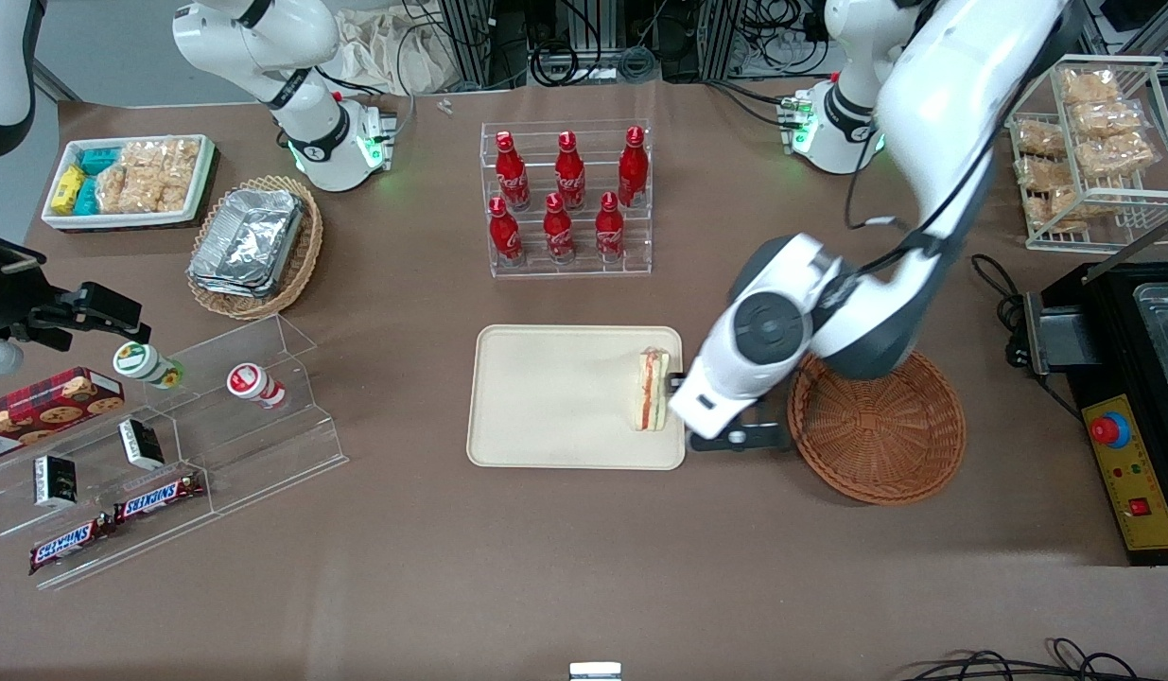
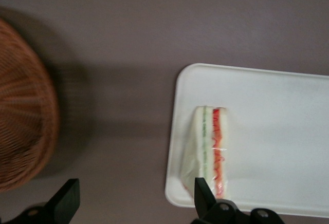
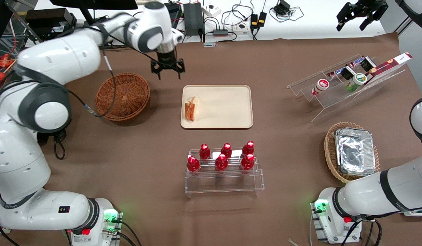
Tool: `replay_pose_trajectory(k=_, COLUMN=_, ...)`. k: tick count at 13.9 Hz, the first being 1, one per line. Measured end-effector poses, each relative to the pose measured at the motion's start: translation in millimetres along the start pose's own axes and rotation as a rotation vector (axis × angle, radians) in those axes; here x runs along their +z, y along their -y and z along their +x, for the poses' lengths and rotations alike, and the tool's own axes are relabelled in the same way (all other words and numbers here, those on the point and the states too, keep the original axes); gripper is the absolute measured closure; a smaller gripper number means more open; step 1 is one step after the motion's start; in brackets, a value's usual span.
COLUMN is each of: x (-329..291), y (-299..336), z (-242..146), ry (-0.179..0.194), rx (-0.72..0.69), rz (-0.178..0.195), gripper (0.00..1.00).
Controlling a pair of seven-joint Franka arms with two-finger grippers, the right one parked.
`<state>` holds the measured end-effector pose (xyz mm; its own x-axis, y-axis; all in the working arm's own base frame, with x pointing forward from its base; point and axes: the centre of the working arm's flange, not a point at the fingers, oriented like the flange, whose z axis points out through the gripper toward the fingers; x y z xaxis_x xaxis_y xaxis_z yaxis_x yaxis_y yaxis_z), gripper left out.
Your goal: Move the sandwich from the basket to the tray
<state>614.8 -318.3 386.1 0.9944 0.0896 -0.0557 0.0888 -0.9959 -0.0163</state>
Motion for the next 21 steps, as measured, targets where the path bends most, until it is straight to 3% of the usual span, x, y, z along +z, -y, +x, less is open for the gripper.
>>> replay_pose_trajectory(k=2, x=-42, y=33, z=0, ry=-0.053, rx=-0.044, rz=0.019, gripper=0.00)
replay_pose_trajectory(k=5, x=-76, y=63, z=-18, ry=-0.089, rx=-0.084, rz=0.056, gripper=0.00)
replay_pose_trajectory(k=8, x=-99, y=90, z=-33, ry=-0.057, rx=-0.063, rz=0.094, gripper=0.00)
replay_pose_trajectory(k=12, x=-142, y=178, z=-30, ry=-0.004, rx=0.047, rz=0.066, gripper=0.00)
replay_pose_trajectory(k=16, x=-155, y=253, z=-35, ry=0.010, rx=0.154, rz=0.072, gripper=0.00)
replay_pose_trajectory(k=21, x=-140, y=264, z=-52, ry=0.014, rx=0.177, rz=0.062, gripper=0.00)
